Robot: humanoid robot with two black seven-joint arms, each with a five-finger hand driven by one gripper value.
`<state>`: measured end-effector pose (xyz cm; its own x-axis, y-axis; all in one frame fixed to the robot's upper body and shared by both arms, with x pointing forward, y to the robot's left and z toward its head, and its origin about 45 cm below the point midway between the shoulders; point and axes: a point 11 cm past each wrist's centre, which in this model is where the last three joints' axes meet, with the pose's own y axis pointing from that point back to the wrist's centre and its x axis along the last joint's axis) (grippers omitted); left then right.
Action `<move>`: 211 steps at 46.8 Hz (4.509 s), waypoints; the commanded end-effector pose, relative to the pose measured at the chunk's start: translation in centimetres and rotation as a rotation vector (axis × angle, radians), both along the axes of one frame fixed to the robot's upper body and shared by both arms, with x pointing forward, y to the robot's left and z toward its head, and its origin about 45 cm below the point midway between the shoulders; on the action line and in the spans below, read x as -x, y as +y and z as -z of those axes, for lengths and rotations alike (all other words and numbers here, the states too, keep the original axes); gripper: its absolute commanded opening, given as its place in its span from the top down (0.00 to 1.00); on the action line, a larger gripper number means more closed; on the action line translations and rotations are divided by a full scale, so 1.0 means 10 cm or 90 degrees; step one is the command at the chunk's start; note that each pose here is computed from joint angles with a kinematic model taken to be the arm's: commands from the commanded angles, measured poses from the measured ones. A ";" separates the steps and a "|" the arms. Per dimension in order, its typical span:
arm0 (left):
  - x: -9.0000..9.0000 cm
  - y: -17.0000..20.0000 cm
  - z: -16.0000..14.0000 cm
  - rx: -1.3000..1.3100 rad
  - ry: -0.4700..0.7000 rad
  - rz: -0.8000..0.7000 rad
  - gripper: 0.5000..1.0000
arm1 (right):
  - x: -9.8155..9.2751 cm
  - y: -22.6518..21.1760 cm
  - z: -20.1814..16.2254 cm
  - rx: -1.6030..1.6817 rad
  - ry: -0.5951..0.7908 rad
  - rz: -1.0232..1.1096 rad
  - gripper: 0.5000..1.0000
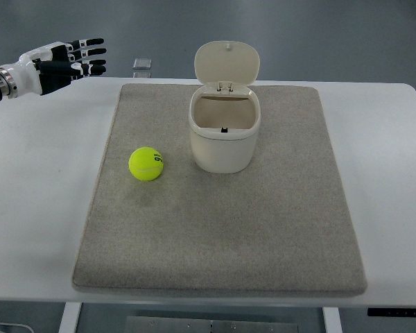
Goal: Put tennis ball into box with left hand
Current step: 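Move the left hand forward over the mat toward the tennis ball, then lower the left hand onto the yellow tennis ball and close fingers around it, then lift the ball with the left hand and carry it over the cream bin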
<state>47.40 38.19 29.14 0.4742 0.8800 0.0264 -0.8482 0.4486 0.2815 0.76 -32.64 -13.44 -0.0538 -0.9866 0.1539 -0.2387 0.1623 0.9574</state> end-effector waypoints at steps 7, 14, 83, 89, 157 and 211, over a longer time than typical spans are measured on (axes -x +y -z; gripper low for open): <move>0.09 -0.03 -0.12 -0.116 -0.067 0.075 0.02 | 0.00 0.00 0.00 0.000 0.000 0.000 0.12; 0.15 -0.09 -0.15 -0.182 -0.100 0.129 0.02 | 0.00 0.00 0.00 0.000 0.000 0.000 0.12; 0.71 -1.06 0.22 -0.680 -0.382 0.533 0.05 | 0.00 0.00 0.00 0.000 0.000 0.000 0.12; 0.71 -1.08 0.24 -0.684 -0.384 0.539 0.05 | 0.00 0.00 0.00 0.000 0.000 0.001 0.12; 0.72 -1.26 -0.03 -0.724 -0.585 0.526 1.00 | 0.00 0.00 0.00 0.000 0.000 0.000 0.12; 0.63 -2.19 -0.89 -0.709 -0.867 0.518 1.00 | 0.00 0.00 0.00 0.000 0.000 0.000 0.12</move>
<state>40.80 16.71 38.07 -0.1201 -0.1750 0.9772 -0.4235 0.8993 0.1090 0.76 -32.64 -13.44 -0.0539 -0.9866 0.1539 -0.2387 0.1624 0.9574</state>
